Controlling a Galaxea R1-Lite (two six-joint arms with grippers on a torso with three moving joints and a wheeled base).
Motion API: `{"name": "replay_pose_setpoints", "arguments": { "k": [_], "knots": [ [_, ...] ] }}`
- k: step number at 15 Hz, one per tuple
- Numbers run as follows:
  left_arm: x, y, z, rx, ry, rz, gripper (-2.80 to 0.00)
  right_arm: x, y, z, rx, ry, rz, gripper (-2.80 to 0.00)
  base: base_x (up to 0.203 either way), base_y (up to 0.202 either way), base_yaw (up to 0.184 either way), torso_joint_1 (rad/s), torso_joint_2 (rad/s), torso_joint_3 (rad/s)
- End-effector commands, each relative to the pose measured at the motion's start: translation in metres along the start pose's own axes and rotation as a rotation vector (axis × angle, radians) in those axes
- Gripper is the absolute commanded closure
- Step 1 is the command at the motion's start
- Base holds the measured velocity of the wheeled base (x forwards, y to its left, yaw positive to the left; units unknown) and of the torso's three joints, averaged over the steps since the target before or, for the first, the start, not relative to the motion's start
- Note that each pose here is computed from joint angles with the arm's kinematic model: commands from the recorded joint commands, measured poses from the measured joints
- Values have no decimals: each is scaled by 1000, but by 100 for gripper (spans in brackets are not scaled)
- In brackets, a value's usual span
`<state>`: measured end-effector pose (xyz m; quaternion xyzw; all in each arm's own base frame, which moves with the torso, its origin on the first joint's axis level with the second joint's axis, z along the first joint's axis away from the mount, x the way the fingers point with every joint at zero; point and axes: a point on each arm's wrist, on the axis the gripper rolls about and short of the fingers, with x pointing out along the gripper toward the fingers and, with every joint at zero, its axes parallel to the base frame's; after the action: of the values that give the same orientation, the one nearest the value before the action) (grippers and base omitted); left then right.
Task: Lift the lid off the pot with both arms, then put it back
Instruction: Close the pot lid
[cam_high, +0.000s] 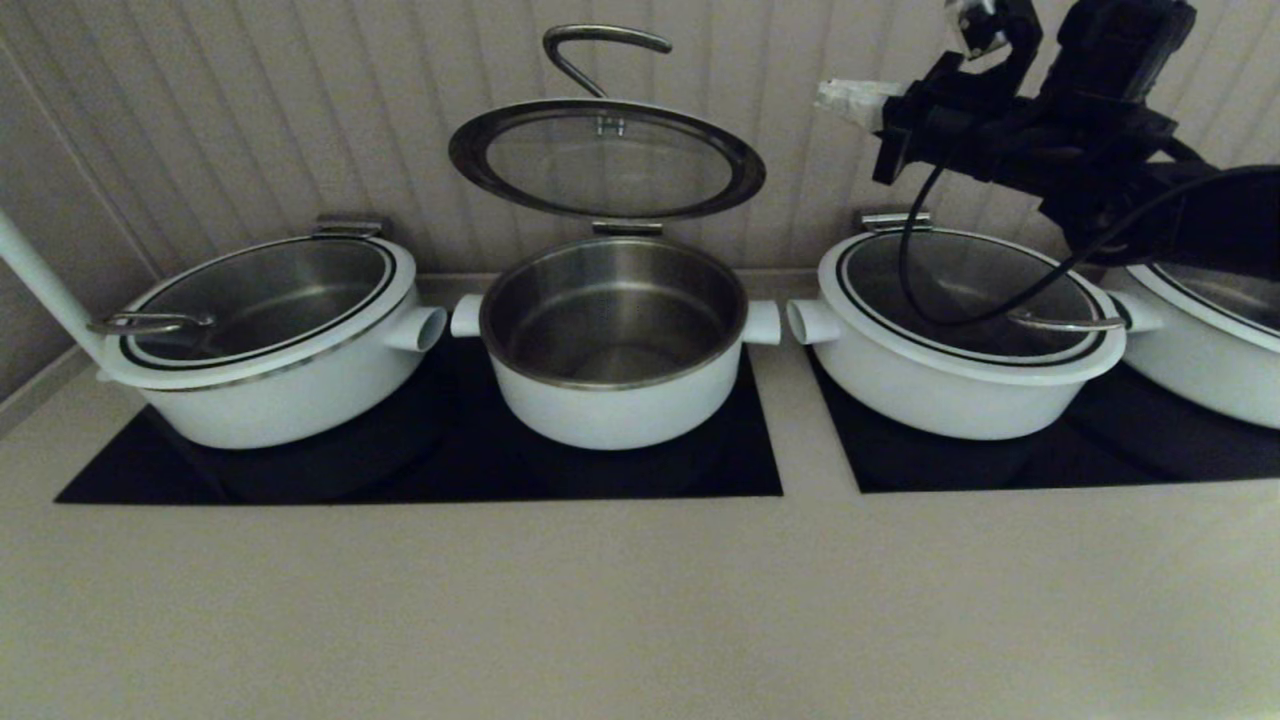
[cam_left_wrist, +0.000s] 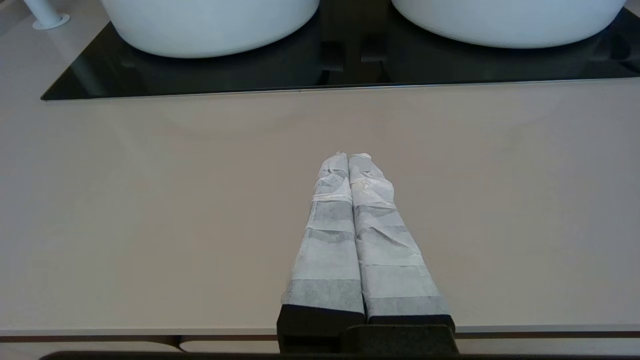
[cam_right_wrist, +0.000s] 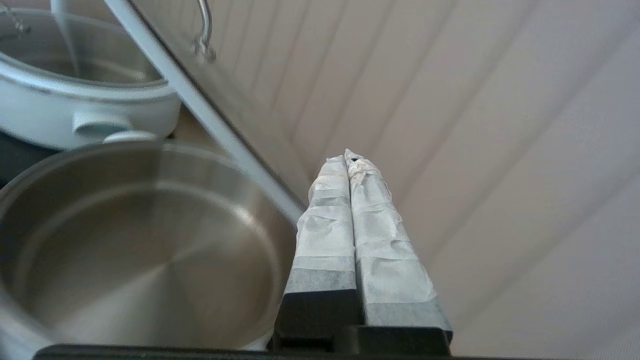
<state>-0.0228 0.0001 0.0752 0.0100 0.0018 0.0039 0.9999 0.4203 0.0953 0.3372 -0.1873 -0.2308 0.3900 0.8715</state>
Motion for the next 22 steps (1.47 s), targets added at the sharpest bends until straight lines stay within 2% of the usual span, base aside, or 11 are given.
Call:
{"name": "replay_pose_setpoints", "arguments": {
  "k": [1, 5, 10, 14, 17, 22],
  "knots": [
    [0, 0, 0, 0, -1, 1, 0, 11, 10, -4, -14, -38, 21, 0, 0, 0, 0, 0, 0, 0],
    [0, 0, 0, 0, -1, 1, 0, 25, 28, 3, -38, -80, 61, 0, 0, 0, 0, 0, 0, 0],
    [0, 0, 0, 0, -1, 1, 0, 40, 50, 9, -21, -105, 114, 0, 0, 0, 0, 0, 0, 0],
    [0, 0, 0, 0, -1, 1, 0, 42, 52, 5, -13, -95, 116, 0, 0, 0, 0, 0, 0, 0],
    [0, 0, 0, 0, -1, 1, 0, 38, 43, -5, -13, -61, 66, 0, 0, 0, 0, 0, 0, 0],
    [0, 0, 0, 0, -1, 1, 0, 38, 41, -20, -3, -32, 54, 0, 0, 0, 0, 0, 0, 0]
  ]
}}
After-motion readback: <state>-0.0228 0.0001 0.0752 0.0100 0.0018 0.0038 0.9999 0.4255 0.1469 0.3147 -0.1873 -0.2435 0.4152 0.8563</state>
